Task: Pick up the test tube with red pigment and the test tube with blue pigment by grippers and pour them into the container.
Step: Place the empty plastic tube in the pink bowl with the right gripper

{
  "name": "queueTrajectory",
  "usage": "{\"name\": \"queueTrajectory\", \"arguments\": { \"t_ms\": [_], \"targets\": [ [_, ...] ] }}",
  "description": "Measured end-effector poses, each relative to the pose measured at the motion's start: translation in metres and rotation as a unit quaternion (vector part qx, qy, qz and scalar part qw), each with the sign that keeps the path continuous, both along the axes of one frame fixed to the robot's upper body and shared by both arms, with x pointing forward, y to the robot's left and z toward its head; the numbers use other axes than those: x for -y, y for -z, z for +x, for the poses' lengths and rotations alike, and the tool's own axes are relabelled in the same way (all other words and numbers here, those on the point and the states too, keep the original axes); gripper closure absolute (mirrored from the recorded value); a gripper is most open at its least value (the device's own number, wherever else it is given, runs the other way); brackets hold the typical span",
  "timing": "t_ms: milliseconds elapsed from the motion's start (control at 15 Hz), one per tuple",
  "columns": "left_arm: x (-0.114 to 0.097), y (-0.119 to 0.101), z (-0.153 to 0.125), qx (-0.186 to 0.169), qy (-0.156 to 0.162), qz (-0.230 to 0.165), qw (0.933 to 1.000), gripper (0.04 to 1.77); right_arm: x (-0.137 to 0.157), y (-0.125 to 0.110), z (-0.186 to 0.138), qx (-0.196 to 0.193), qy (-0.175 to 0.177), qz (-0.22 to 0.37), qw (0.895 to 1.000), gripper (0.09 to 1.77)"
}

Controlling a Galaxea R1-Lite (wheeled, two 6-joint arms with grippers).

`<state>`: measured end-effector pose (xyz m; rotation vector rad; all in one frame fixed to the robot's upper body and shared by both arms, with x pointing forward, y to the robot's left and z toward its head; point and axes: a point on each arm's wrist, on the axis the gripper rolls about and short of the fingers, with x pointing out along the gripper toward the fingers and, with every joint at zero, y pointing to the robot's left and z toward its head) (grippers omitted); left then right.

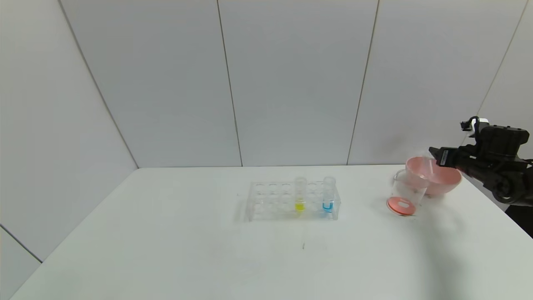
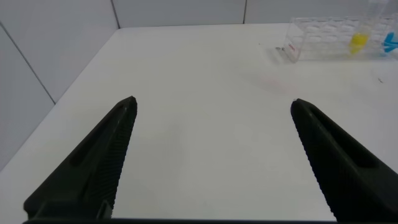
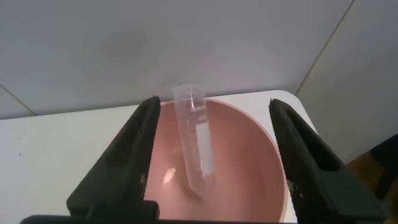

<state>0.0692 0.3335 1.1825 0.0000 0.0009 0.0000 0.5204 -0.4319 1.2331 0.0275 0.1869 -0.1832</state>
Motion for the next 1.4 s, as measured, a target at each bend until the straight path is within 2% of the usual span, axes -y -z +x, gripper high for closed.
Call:
{"name": "queueTrajectory", "arguments": {
  "t_ms": [400,667,800,1067,1400],
  "targets": [
    [0.0,0.0,0.0,0.0,0.0,0.0,1.0,0.05,-0.006,-0.013,-0.029,-0.008,-0.001,0.005,1.0,0.36],
    [0.0,0.0,0.0,0.0,0.0,0.0,1.0,0.05,-0.016,-0.021,-0.073,-0.02,-0.002,0.024,0.999,0.27],
    [0.0,0.0,0.0,0.0,0.0,0.0,1.0,0.05,-0.027,-0.025,-0.101,-0.022,-0.018,0.033,0.999,0.24],
    [0.0,0.0,0.0,0.0,0.0,0.0,1.0,0.05,-0.077,-0.026,-0.157,-0.021,-0.078,0.033,0.996,0.21],
    [0.0,0.0,0.0,0.0,0.0,0.0,1.0,0.05,-0.156,-0.02,-0.193,-0.029,-0.094,0.036,0.995,0.18]
  ]
}}
